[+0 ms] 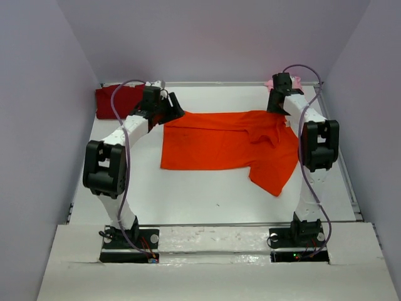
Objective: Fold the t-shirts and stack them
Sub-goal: Fold the flattened tshirt in 1/3 of the way
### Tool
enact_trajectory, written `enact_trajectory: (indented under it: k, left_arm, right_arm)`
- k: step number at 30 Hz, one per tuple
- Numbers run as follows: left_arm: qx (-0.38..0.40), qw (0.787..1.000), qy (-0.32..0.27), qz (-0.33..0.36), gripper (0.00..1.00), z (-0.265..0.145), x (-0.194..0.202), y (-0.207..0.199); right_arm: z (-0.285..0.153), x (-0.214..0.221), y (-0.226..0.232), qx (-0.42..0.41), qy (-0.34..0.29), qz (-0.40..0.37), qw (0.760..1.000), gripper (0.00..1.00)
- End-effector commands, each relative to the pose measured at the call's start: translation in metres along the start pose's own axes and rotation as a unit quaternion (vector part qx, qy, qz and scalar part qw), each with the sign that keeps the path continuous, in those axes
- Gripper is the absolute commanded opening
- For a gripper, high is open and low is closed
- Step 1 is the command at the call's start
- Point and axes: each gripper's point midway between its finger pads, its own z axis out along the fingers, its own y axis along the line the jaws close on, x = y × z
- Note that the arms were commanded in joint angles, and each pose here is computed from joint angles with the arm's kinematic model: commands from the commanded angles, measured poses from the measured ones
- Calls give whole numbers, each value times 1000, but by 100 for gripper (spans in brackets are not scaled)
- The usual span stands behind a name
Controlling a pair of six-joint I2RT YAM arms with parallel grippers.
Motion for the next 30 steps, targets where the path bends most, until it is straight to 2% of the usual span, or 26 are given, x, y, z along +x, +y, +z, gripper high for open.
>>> enact_trajectory:
  k: [1, 6, 13, 14, 17, 21, 27, 30]
  left_arm:
    - [10, 999, 5, -32, 74, 40, 13, 4]
    - [-10, 998, 33, -56, 74, 88, 35, 21]
    - [-50, 997, 41, -38, 73, 129, 30, 33]
    - [-72, 995, 53, -37, 73, 130, 36, 42]
    - [-112, 990, 77, -28, 73, 138, 45, 60]
    - [-142, 986, 88, -6, 73, 136, 40, 72]
    - [-137, 986, 93, -8, 73, 121, 37, 76]
    - [-144, 983, 113, -9, 73, 111, 52, 84]
  right_arm:
    - [-87, -41, 31, -157, -55, 53, 985, 63]
    - [-128, -18, 56, -224, -59, 51, 971, 66]
    - [-164, 23, 81, -282, -59, 35, 957, 66]
    - [-166, 36, 87, -296, -48, 27, 954, 66]
    - [-170, 39, 90, -310, -48, 34, 949, 65]
    - [-166, 43, 97, -313, -42, 25, 948, 65]
    - [-160, 38, 94, -296, -48, 23, 954, 65]
    - [-160, 37, 93, -292, -50, 23, 955, 65]
